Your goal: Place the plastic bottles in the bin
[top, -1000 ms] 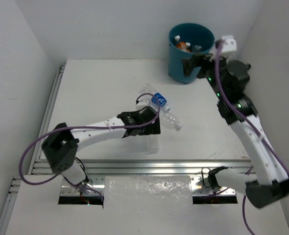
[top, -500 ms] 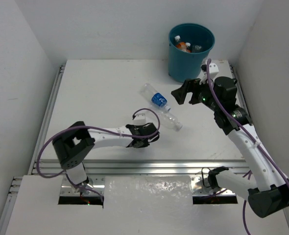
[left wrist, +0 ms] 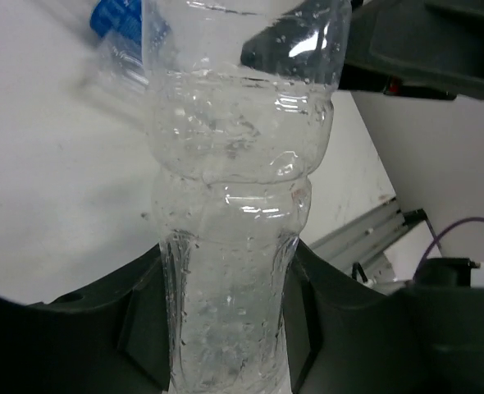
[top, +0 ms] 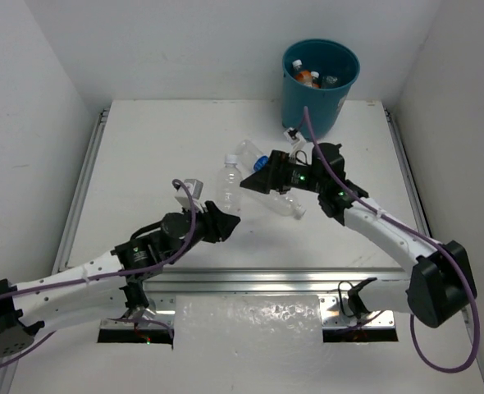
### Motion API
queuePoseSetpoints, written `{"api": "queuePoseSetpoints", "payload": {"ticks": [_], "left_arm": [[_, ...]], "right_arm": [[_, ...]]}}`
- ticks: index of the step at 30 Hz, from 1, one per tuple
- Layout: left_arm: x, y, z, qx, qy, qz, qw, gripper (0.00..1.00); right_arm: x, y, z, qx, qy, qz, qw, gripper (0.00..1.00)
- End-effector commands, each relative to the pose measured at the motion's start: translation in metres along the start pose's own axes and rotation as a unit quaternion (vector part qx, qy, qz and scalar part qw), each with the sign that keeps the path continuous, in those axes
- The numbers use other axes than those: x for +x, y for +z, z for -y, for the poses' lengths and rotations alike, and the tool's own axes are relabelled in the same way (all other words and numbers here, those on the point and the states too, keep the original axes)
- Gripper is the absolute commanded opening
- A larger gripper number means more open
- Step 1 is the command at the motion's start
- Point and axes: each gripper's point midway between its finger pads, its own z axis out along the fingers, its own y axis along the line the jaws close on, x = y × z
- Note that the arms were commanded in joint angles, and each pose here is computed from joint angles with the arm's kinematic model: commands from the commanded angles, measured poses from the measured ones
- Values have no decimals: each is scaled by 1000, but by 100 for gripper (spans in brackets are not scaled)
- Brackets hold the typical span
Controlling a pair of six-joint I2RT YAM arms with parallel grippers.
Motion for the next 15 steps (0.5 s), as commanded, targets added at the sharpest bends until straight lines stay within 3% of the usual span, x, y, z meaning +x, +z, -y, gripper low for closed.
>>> {"api": "queuePoseSetpoints", "payload": {"ticks": [1, 12, 14, 15], "left_arm": [[-21, -6, 41, 100, 33, 36, 994, 0], [-39, 1, 73, 131, 72, 36, 988, 0], [-46, 2, 76, 126, 76, 42, 988, 9], [-47, 3, 73, 118, 80, 41, 989, 34]], "right_arm": [[-24, 11, -48, -76, -14, 34, 996, 99], [11, 28, -90, -169, -43, -29, 984, 99], [11, 27, -95, -185, -53, -34, 981, 77], [12, 27, -96, -189, -57, -40, 979, 27]]}}
